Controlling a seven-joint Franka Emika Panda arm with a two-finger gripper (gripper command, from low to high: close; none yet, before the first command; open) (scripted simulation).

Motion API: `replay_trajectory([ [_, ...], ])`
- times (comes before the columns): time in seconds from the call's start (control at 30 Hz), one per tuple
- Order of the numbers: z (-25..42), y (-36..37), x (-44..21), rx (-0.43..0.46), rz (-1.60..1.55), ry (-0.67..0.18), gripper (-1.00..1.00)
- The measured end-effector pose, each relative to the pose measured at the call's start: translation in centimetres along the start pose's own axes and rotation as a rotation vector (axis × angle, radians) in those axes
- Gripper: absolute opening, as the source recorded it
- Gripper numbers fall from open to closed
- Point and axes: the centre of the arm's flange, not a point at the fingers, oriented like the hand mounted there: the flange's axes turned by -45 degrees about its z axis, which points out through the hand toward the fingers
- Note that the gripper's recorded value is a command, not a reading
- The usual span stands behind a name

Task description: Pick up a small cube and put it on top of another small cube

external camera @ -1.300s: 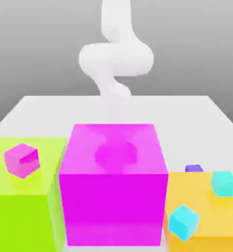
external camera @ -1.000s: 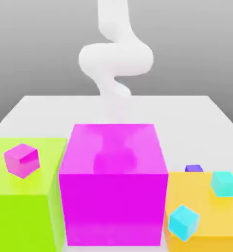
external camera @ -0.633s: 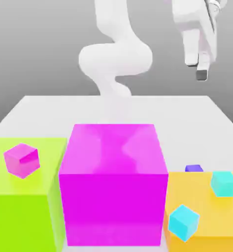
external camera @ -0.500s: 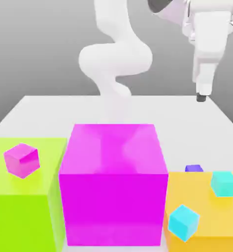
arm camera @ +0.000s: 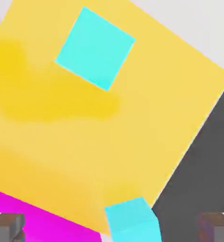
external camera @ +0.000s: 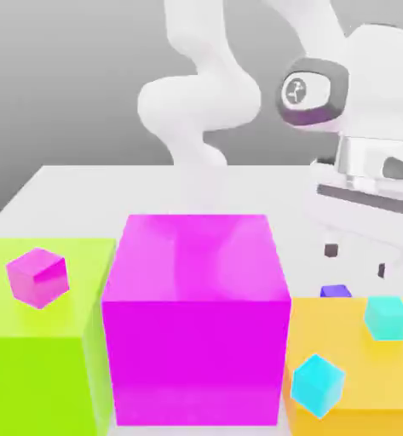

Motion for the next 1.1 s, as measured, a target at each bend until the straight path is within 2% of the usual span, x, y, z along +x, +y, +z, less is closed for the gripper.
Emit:
replay_trajectory([
  [0.3,4.5,-3.7,6.0,0.05,-0.484,0.106,0.0],
  [0.6,6.7,-8.1,11.6,0.031,-0.963,0.227,0.0],
  [0.8,6.3,-7.9,14.2,-0.006,-1.082,0.214,0.0],
  [0.9,7.1,-7.1,11.3,-0.002,-1.003,0.2,0.0],
  [1.1,8.5,-7.0,11.5,-0.003,-1.006,0.19,0.0],
])
